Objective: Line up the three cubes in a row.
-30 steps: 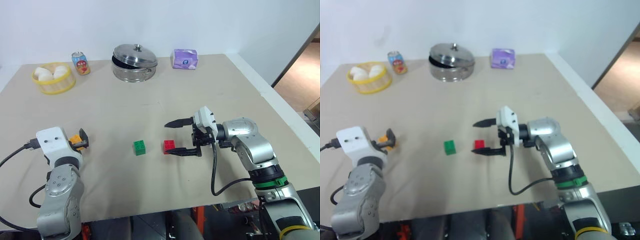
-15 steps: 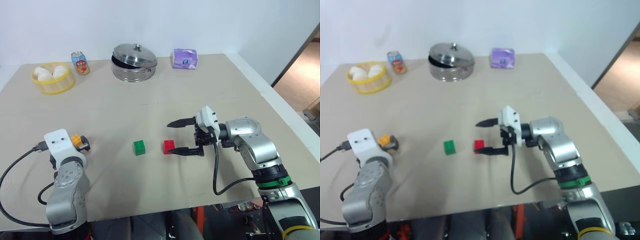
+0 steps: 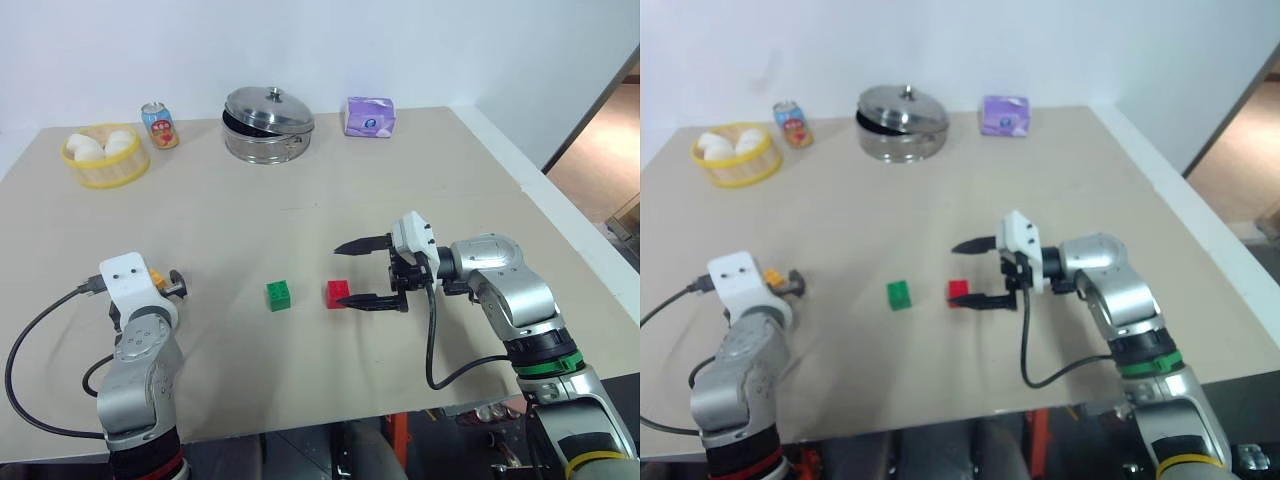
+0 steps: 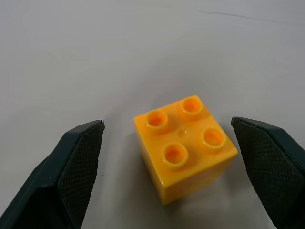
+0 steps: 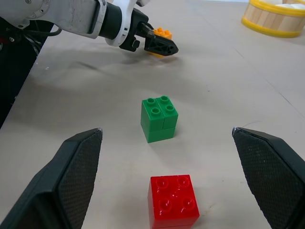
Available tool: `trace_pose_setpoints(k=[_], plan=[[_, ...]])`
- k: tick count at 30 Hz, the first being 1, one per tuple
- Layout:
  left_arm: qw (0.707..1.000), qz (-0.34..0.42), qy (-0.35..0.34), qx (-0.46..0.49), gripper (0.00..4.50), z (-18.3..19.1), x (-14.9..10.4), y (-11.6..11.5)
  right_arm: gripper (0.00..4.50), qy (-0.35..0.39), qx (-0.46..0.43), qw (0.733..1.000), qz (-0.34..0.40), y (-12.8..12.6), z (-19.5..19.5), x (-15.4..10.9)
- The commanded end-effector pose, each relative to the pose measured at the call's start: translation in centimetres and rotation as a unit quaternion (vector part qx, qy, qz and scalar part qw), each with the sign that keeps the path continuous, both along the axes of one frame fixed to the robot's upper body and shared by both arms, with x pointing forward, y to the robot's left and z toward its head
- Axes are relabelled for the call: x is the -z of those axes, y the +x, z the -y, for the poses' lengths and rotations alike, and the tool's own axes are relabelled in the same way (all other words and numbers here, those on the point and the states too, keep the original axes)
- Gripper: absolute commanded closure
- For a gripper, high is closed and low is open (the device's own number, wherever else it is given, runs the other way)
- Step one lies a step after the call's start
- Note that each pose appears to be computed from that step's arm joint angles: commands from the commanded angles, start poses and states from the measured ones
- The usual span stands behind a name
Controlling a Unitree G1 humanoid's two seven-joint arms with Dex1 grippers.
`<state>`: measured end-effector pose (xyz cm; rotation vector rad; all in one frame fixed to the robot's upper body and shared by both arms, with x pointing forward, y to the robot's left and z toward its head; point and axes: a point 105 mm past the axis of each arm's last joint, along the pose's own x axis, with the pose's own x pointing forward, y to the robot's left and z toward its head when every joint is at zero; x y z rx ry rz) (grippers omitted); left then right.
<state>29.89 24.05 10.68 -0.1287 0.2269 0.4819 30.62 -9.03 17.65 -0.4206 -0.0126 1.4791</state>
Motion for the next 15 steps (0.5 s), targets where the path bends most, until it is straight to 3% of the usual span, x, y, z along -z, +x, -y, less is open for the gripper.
trace_pose_setpoints(k=[1, 6, 15], plan=[[1.0, 0.017, 0.004, -0.002, 1.6, -0.2, -0.9, 0.2, 0.0, 0.007, -0.005, 0.999, 0.035, -0.2, -0.2, -1.8], [1.0, 0.013, 0.005, -0.009, 3.15, -0.7, -0.6, 0.1, 0.0, 0.009, -0.005, 0.999, 0.036, -0.2, -0.2, -1.9], [0.999, 0.005, 0.02, 0.036, 3.14, -1.1, -0.6, 0.6, 0.0, 0.031, -0.023, 0.999, 0.031, -0.6, -1.0, -2.5]])
